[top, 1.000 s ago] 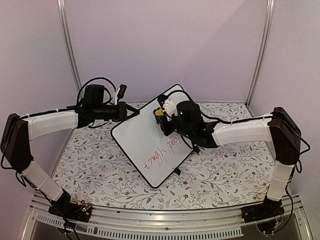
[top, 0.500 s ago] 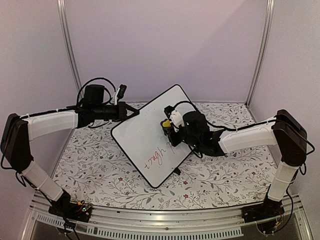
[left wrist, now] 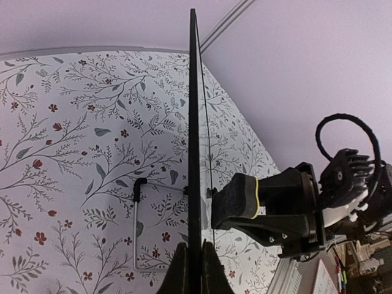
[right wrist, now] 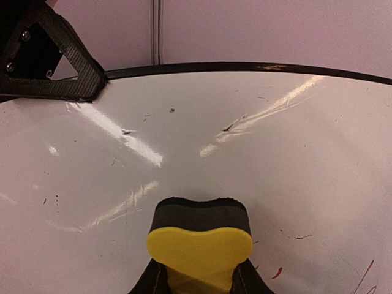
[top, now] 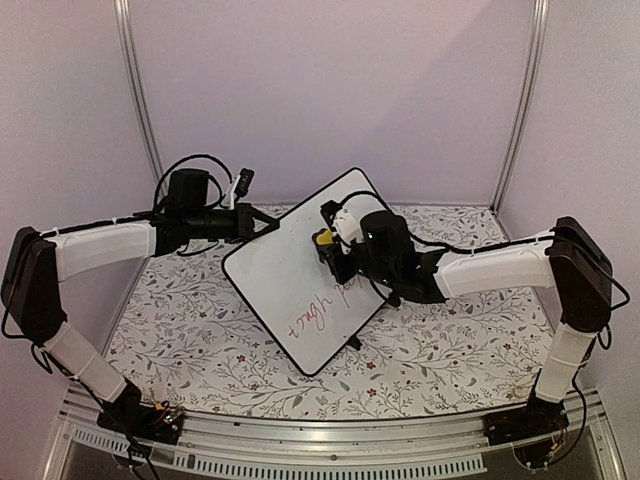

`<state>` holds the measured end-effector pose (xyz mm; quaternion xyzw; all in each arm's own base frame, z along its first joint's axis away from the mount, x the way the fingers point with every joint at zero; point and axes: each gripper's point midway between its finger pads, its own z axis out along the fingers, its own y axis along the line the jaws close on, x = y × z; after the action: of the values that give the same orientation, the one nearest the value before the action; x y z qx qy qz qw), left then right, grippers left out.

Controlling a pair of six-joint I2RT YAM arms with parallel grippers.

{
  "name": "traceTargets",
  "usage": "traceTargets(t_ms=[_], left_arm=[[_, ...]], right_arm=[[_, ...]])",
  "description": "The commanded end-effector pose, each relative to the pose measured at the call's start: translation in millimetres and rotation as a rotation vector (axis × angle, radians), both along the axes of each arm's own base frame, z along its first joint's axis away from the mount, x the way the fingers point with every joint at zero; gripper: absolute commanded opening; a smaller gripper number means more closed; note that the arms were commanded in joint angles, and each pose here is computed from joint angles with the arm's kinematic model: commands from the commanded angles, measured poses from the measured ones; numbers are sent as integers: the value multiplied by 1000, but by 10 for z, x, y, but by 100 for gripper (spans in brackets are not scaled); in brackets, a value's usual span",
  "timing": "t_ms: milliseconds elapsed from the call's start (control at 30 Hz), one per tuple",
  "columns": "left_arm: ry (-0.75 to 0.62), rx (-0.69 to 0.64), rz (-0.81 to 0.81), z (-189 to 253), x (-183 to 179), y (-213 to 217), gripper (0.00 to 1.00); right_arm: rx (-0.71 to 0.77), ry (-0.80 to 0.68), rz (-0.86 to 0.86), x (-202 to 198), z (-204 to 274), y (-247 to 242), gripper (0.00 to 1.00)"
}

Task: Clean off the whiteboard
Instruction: Erase the whiteboard at the center of the board.

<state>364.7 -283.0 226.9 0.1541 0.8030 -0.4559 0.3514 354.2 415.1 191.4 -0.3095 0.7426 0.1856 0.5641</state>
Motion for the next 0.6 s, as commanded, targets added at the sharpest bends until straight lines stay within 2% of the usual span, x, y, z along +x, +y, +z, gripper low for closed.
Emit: traceTargets(t_ms=[0, 167, 267, 567], left_arm=[[-74, -25, -56, 191, -48, -84, 0], [-67, -27, -60, 167, -43, -91, 0], [-64, -27, -60, 157, -39, -93, 0], [-71, -21, -56, 161, -42, -89, 0]], right_arm=[[-70, 60, -49, -8, -310, -103, 0], [-170, 106, -140, 16, -509, -379, 0], [-176, 106, -158, 40, -454, -439, 0], [-189, 143, -91, 41, -476, -174, 0]])
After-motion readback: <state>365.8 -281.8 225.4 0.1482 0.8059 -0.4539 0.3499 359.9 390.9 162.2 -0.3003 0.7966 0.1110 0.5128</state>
